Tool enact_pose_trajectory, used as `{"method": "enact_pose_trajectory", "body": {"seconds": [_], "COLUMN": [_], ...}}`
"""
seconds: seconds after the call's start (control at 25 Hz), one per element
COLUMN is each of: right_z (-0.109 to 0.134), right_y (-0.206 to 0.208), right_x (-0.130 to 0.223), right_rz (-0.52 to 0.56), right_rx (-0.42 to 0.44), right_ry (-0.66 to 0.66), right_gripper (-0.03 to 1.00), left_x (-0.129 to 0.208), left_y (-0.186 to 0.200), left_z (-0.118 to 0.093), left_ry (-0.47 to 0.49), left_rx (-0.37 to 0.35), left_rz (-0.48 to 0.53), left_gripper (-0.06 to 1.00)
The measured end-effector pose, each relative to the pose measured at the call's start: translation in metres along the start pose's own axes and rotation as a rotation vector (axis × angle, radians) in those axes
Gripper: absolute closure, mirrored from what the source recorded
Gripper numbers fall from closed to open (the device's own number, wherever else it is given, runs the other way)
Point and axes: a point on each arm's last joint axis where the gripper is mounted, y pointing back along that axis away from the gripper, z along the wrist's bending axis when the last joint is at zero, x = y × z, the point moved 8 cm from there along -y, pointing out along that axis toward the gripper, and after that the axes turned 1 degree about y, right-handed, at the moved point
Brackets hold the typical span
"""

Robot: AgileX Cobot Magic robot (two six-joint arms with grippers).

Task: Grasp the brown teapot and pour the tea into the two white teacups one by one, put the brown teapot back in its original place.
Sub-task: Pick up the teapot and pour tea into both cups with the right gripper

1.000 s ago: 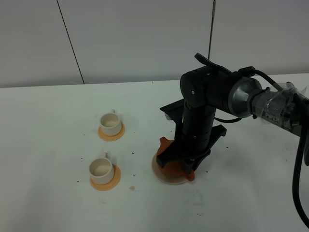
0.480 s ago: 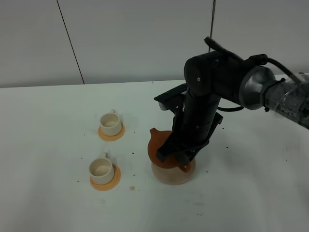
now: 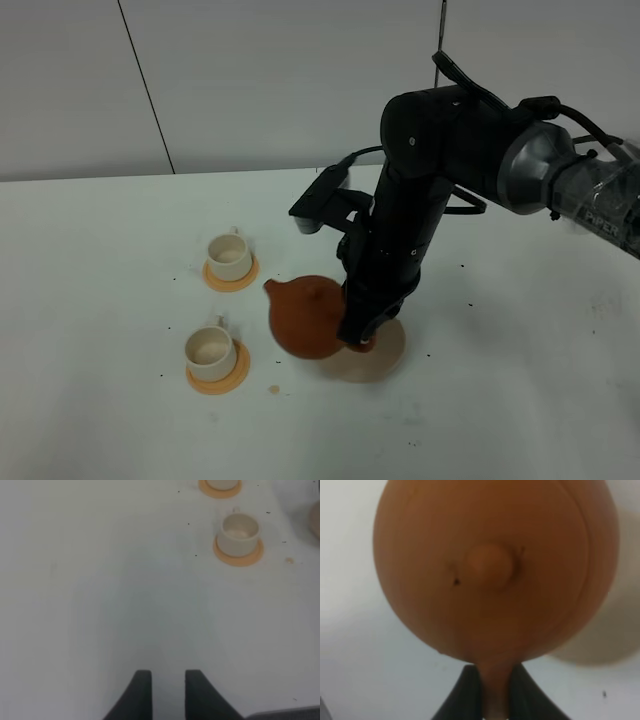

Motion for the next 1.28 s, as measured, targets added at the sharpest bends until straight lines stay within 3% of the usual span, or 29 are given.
{"method": "enact_pose_trajectory", "body": {"seconds": [0.8,1.28], "right_z": [0.002,-0.006], "right_y": [0.000,-0.001], "right_x": [-0.001,-0.006], "right_rz": [-0.010,-0.003], "right_rx": [-0.010,0.014], "right_ry": [0.450,0.485], "right_gripper": [0.87,0.87], "left_x": [0.000,0.000], "left_y": [0.000,0.000], "left_z": [0.000,0.000], "left_ry": [0.000,0.000], "left_rx": [0.000,0.000], "left_rz": [0.000,0.000], "left_gripper": [0.71,0.71]}}
